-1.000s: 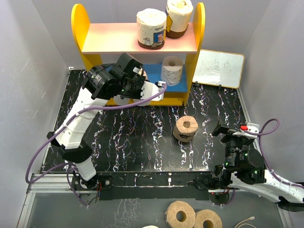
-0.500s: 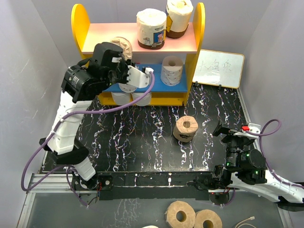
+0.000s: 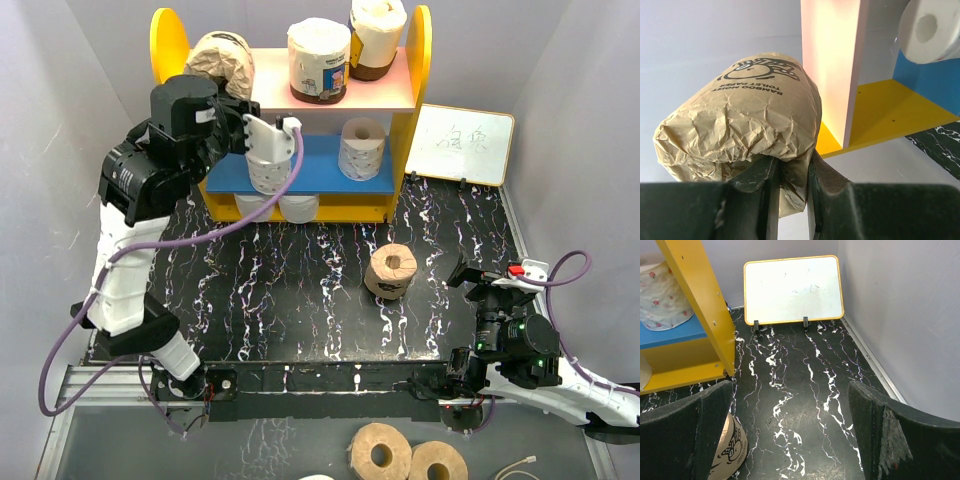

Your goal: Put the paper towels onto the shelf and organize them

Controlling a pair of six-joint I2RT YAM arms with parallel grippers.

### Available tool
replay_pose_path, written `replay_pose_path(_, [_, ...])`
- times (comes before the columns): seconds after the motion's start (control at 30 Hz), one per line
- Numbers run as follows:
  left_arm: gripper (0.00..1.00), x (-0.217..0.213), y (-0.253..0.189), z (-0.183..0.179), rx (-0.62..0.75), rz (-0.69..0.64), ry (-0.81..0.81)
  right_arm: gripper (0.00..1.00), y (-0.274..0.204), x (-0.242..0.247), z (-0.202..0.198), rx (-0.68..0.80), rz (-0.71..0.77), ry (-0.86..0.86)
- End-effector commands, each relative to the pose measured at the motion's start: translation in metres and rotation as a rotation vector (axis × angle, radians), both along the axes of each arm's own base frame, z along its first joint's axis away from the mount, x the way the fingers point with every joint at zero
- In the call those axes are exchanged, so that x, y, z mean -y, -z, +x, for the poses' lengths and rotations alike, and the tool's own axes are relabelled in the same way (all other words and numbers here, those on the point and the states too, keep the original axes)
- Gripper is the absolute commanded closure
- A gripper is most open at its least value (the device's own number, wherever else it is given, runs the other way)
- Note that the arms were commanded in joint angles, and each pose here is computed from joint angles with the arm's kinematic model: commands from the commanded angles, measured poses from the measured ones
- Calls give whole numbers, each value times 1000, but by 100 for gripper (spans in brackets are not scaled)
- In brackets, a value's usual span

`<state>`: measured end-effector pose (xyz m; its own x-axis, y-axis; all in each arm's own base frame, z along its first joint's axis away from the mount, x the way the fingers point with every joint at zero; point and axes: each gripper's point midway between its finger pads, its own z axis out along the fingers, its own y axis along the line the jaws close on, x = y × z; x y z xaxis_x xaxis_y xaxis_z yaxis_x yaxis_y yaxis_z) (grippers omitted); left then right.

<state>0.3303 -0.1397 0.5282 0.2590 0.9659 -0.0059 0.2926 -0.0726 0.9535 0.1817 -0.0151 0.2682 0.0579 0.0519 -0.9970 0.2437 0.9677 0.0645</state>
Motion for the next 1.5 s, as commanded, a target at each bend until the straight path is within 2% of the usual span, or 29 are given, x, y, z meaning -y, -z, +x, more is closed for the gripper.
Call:
replay_pose_path(0.0, [88, -24, -10, 28, 31, -88, -76, 2, -4, 0, 0, 20, 39, -19])
replay_pose_path(0.17, [87, -48, 26, 60, -102, -198, -113, 2, -4, 0, -1, 21, 40, -19])
replay_pose_path(0.27, [87, -56, 26, 68, -104, -241, -114, 2, -4, 0, -1, 21, 41, -19])
replay_pose_path(0.47, [86, -59, 37, 77, -138, -246, -118, 2, -4, 1, -1, 21, 42, -19])
replay_pose_path(0.57, [82, -59, 35, 77, -129, -255, -114, 2, -4, 1, -1, 21, 43, -18])
replay_pose_path(0.6, [78, -58, 33, 77, -123, -257, -112, 2, -4, 1, -1, 21, 44, -18])
replay_pose_path(0.67, [67, -59, 28, 78, -104, -264, -109, 2, -4, 1, -1, 22, 44, -19])
replay_pose_path(0.83, [52, -61, 9, 81, -25, -271, -109, 2, -4, 0, -1, 22, 43, -21])
replay_pose_path(1.17, [46, -69, -40, 96, 205, -271, -133, 2, -4, -2, 0, 22, 36, -28])
replay_pose_path(1.3, [43, -68, -70, 96, 320, -321, -122, 2, -4, -2, 0, 22, 36, -29])
replay_pose_path(1.4, [40, -66, -86, 91, 368, -362, -97, 2, -4, -1, 0, 22, 38, -28])
replay_pose_path(1.47, [37, -62, -88, 86, 354, -389, -71, 2, -4, -1, 0, 22, 39, -28])
